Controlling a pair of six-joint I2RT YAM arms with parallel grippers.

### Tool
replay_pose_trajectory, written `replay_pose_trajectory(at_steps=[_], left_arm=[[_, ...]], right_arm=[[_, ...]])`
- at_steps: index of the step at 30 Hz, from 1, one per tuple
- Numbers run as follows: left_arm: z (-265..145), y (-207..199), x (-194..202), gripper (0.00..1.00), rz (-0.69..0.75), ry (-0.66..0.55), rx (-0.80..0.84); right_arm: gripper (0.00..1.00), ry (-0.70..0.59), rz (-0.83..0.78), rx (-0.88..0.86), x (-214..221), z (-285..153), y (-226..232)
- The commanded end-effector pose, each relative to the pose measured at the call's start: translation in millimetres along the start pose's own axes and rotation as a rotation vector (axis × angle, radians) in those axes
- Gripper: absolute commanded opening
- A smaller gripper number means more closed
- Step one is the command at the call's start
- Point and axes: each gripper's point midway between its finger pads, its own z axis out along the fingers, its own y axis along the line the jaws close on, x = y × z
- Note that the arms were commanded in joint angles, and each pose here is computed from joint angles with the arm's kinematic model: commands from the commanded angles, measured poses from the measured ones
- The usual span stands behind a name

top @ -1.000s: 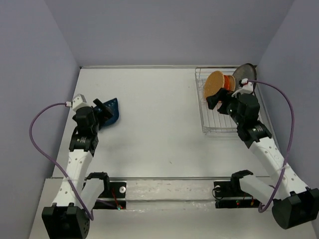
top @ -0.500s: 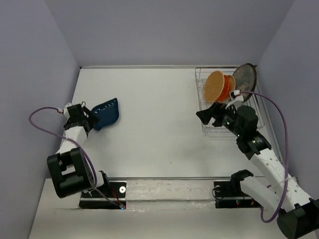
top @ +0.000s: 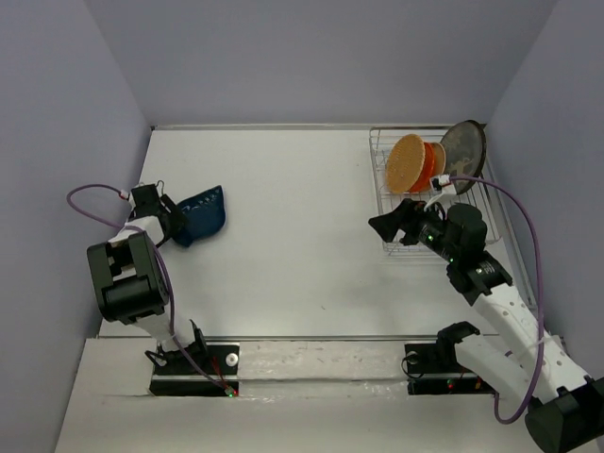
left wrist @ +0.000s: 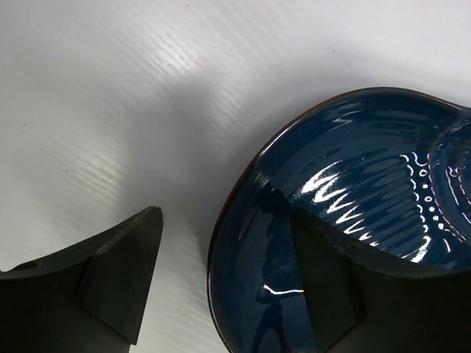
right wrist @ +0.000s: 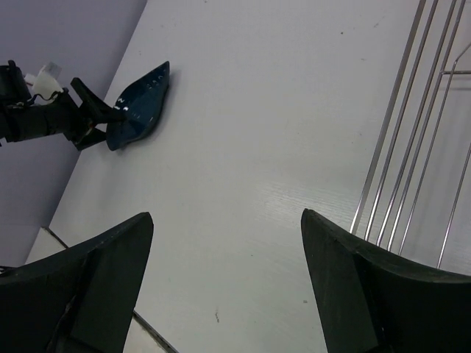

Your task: Load the plates into the dish rack

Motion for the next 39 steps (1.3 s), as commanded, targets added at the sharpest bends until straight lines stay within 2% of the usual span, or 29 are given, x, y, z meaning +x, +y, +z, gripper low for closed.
replay_pose_trajectory(at_steps=[1,3,7,8,9,10,13,18,22,24,26,27,28,32,36,39], left_arm=[[7,-13,-12,0.8,0.023,-0.024,0.057],[9,-19,-8,0.76,0.025,-0.003,0.089],[13,-21,2,0.6,0.025,0.029,0.111],[13,-22,2,0.46,0.025,0.03,0.117],[12,-25,3,0.39,0.023,0.034,0.128],[12,-26,2,0.25,0.022,0.033,0.135],[6,-33,-1,0.06,0.01,0.025,0.163],[-12,-57,-4,0.06,0.005,0.004,0.25],[-53,-99,-15,0.06,-0.007,-0.055,0.432],[-70,-113,-7,0.06,-0.046,-0.036,0.514],[-95,-123,-9,0.06,-0.104,-0.077,0.612],[-106,-129,-6,0.06,-0.191,-0.057,0.665],[-129,-133,-13,0.06,-0.229,-0.103,0.729],[-174,-134,-6,0.06,-0.427,-0.178,0.887],[-225,-142,-4,0.06,-0.491,-0.239,1.025],[-238,-144,5,0.06,-0.501,-0.237,1.07]], right_arm=[[0.86,-0.013,-0.018,-0.046,-8,-1,13],[0.86,-0.006,-0.01,-0.055,-8,0,15],[0.86,0.001,0.006,-0.078,-9,1,21],[0.86,-0.001,0.007,-0.081,-10,0,22],[0.86,-0.001,0.011,-0.085,-11,0,23],[0.86,0.0,0.017,-0.088,-11,0,24],[0.85,0.003,0.031,-0.103,-13,1,29],[0.83,0.056,0.06,-0.159,-7,10,45],[0.83,0.095,0.063,-0.19,3,24,67],[0.83,0.117,0.064,-0.204,9,31,76],[0.84,0.134,0.063,-0.226,14,44,93],[0.85,0.144,0.065,-0.232,18,49,98],[0.86,0.173,0.071,-0.223,27,60,98],[0.9,0.173,0.098,-0.252,32,88,131],[0.93,0.145,0.165,-0.212,32,117,139],[0.94,0.141,0.198,-0.185,39,132,136]])
